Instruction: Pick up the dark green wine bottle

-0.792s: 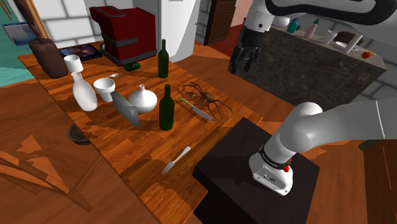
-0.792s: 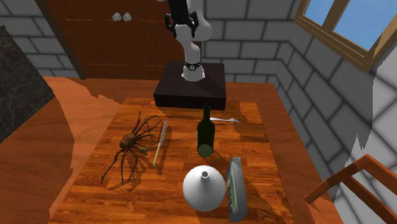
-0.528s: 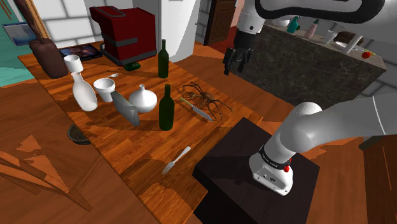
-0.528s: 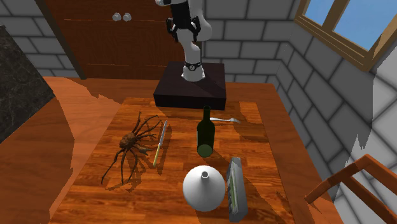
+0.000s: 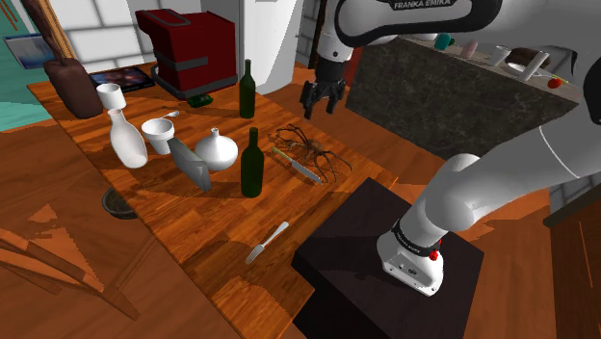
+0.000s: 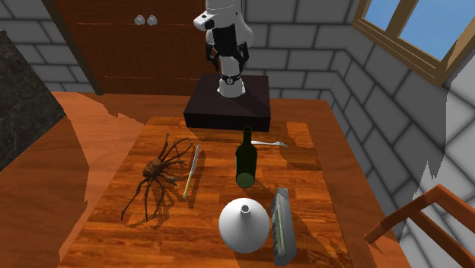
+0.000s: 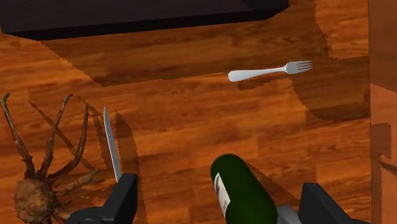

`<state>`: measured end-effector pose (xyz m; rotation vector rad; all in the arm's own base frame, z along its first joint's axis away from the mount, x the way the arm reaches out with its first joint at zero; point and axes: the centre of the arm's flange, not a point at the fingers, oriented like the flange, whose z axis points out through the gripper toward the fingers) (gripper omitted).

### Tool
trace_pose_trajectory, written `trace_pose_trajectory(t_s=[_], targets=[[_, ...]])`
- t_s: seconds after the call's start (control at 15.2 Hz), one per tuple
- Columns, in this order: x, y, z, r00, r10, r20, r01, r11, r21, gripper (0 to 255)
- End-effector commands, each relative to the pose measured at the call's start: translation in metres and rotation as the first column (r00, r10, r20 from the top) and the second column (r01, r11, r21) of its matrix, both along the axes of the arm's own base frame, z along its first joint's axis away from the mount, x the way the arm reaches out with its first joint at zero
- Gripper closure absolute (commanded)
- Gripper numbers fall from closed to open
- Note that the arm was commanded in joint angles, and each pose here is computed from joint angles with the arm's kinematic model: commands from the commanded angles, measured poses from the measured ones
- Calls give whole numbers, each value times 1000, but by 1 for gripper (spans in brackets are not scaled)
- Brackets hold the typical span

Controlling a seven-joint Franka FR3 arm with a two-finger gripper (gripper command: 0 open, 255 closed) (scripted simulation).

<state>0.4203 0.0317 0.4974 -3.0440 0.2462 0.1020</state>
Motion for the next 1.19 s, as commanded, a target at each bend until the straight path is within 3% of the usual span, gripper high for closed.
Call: trace_pose_trajectory(t_s=[0.0, 1.12], targets=[[21, 10, -14, 1000, 5, 5, -4, 1000, -7, 0], [190, 93, -110, 998, 43, 36, -40, 997, -63, 0]])
